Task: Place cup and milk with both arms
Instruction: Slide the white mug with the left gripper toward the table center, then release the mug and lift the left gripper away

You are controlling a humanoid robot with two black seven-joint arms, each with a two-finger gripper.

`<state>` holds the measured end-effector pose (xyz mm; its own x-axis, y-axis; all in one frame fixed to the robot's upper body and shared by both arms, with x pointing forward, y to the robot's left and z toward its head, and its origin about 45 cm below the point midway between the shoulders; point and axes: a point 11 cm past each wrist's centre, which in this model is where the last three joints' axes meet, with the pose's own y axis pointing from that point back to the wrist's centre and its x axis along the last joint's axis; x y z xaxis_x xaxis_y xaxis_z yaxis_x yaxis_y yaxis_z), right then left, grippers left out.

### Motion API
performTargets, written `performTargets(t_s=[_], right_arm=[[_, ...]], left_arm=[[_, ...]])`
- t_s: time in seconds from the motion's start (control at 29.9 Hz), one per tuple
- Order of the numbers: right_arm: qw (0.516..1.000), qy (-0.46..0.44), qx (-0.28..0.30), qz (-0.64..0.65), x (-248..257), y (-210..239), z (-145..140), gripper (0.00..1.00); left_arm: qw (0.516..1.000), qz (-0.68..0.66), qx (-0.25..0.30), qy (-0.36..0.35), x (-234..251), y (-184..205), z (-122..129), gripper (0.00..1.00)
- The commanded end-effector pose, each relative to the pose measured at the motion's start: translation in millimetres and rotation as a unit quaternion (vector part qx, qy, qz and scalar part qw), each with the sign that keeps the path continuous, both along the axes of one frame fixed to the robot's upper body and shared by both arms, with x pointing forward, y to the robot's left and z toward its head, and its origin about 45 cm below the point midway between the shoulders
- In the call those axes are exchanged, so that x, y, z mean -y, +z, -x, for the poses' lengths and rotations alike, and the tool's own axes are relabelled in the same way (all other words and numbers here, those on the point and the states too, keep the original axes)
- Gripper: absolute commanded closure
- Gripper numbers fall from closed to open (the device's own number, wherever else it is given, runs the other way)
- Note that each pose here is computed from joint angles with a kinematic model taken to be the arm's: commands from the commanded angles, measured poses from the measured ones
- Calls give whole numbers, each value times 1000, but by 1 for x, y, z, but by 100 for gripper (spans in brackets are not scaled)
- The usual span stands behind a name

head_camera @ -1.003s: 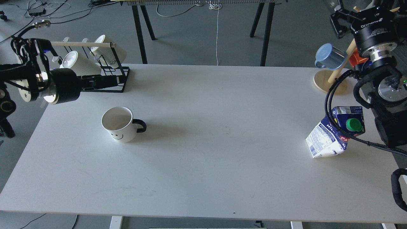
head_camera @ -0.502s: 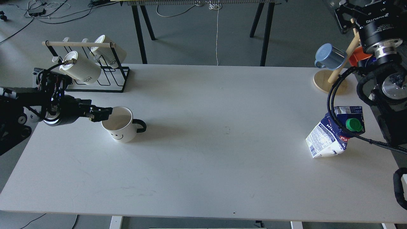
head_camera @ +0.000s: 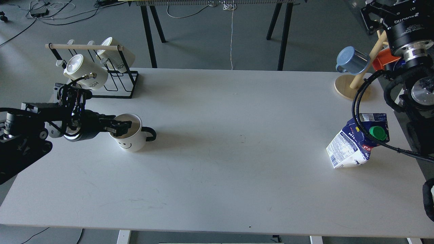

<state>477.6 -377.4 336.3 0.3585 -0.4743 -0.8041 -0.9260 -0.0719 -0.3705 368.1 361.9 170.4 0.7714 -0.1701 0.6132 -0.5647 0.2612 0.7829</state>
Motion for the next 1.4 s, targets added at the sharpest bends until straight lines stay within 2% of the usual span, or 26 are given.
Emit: performTargets(t_s=[0.0,0.1,0.3,0.37,0.43,0.57,0.7,0.84,0.94,1.0,1.14,1.37], right_arm=[[1000,-6,0,5,7,2,1,1],[1000,-7,0,5,7,2,1,1],[1000,-6,1,4,7,2,1,1],[1000,-6,1,4,7,2,1,1],[1000,-6,1,4,6,2,1,1],[1000,-4,9,6,4,10,-1,1],[999,-2,34,7,0,38,-9,1],[999,1,51,9,-4,56,-14,1],[998,4,55,10,-7,61,-15,1],[998,5,54,12,-7,60,-15,1],[998,6,54,12,-8,60,-15,1],[998,4,54,14,-5,60,-14,1]], left_arm=[[1000,4,-11,1,-3,-5,3,83],[1000,15,-9,-10,6,-3,0,94],[998,42,-6,-43,29,6,-1,97],[996,48,-2,-70,47,22,-6,99],[994,54,28,-95,67,48,-19,99],[981,90,54,-166,143,68,-29,99],[975,92,73,-188,206,71,-32,99],[968,102,76,-218,279,62,-15,98],[957,71,81,-269,320,46,5,97],[951,51,77,-296,331,32,17,97],[949,29,67,-306,329,16,26,96],[953,17,57,-296,315,6,24,93]])
